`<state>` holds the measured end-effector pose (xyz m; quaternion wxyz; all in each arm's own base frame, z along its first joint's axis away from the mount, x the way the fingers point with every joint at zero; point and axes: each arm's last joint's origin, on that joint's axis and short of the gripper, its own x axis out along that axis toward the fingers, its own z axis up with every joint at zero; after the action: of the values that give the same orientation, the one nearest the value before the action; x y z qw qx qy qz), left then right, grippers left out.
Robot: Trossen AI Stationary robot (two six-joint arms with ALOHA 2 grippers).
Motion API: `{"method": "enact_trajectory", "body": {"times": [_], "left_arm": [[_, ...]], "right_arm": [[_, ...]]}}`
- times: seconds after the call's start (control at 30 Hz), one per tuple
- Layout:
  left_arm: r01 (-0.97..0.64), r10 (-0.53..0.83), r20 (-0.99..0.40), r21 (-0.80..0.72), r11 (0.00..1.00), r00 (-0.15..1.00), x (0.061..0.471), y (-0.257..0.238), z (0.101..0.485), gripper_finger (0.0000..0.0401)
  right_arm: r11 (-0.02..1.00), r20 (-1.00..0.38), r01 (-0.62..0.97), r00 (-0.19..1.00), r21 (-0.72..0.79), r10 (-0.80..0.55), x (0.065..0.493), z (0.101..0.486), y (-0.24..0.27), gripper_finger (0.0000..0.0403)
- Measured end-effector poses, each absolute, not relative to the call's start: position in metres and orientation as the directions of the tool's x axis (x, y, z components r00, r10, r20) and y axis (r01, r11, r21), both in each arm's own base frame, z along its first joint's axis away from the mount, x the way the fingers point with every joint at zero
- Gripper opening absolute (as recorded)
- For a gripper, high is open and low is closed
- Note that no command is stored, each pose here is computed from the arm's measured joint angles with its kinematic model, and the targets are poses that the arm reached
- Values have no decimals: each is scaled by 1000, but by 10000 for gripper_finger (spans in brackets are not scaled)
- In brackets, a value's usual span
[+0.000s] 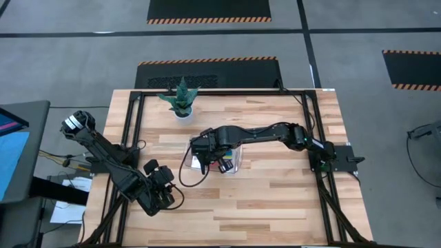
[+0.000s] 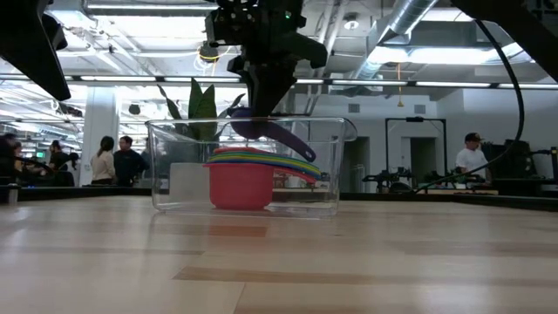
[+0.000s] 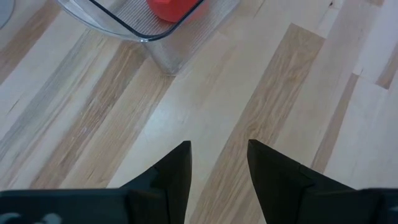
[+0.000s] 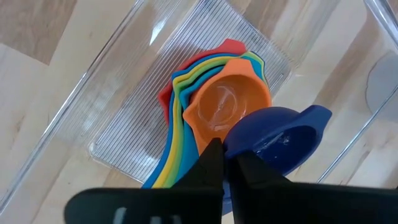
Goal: Nest measuring cups in basket
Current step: Stack the dark blue measuring cup into the orange measuring cup
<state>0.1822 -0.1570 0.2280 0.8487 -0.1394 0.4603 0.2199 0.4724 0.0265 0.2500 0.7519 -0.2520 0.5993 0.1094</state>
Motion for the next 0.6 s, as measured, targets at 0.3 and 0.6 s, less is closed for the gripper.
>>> {"method": "enact_trajectory", "body": {"times": [0.3,0.6], "left_arm": [[-502,245,-843,-35,864,480,182,-157,228,143],[-502,244,-843,-35,864,480,182,-157,228,143]], "right_arm": [[852,-956,-461,258,-248,-138,472,250,26,9],[854,-953,-460,275,-244,-124,474,250,27,12]]}}
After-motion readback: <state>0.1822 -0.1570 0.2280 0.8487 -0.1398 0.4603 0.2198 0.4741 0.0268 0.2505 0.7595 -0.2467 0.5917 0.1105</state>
